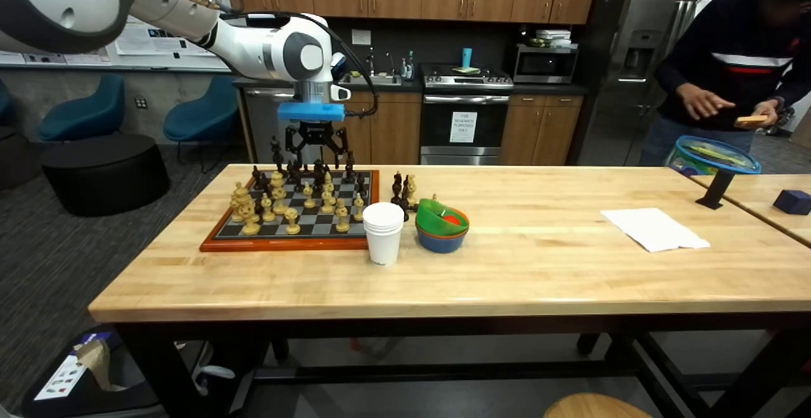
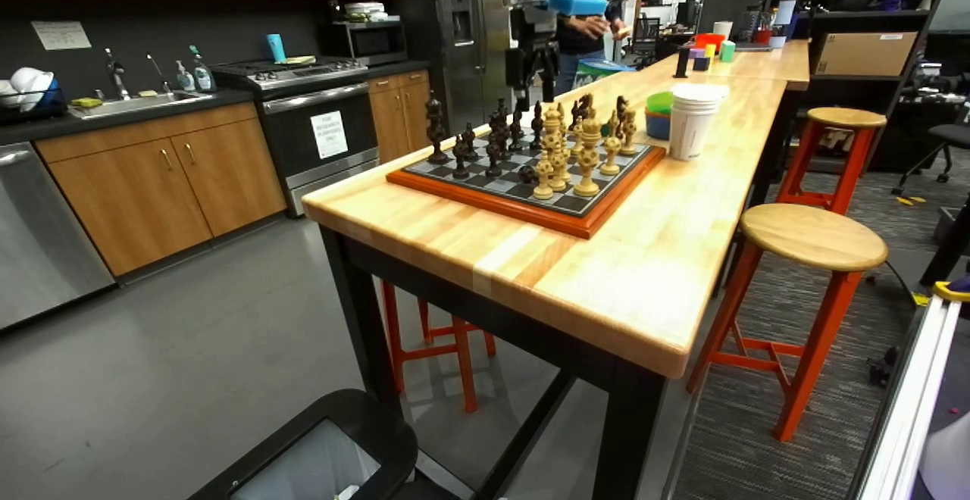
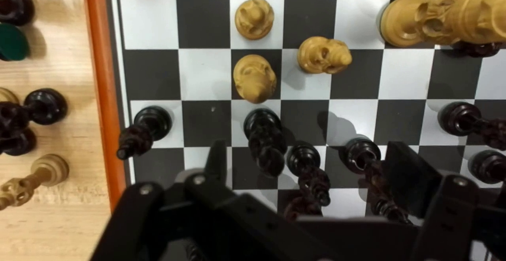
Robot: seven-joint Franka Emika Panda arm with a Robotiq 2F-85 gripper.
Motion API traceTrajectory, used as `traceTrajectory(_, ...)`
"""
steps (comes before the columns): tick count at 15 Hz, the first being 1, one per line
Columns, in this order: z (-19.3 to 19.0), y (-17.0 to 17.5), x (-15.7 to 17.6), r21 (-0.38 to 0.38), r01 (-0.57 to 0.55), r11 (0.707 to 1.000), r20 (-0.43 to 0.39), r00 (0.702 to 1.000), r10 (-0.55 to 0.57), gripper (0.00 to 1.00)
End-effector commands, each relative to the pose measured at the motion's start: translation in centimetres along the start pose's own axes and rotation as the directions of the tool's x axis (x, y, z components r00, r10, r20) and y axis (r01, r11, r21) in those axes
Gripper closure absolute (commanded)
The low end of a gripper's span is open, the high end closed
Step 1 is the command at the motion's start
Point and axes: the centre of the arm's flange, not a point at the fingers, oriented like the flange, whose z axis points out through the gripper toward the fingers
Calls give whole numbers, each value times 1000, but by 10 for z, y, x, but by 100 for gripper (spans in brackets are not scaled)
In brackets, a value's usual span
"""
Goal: Move one yellow chess piece one step forward, then move one black piece to the right back corner of the chess board
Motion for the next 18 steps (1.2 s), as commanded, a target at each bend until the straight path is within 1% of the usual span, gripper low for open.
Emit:
traceTrajectory(1,2,12,11,3,25,1000,-7,1000,-25,0)
traceTrajectory(5,7,18,16,7,34,999,-6,999,-34,0)
traceTrajectory(6,9,19,17,8,38,999,-5,999,-38,23)
traceTrajectory(7,9,20,18,7,39,999,-7,999,-39,26)
traceTrajectory(9,10,24,18,8,42,999,-8,999,-42,38)
traceTrajectory(13,12,29,17,9,42,999,-11,999,-42,71)
traceTrajectory(16,13,24,19,9,41,999,-11,999,-40,93)
traceTrajectory(17,12,23,19,8,41,999,-13,999,-41,98)
traceTrajectory(18,11,22,20,8,43,999,-14,999,-42,94)
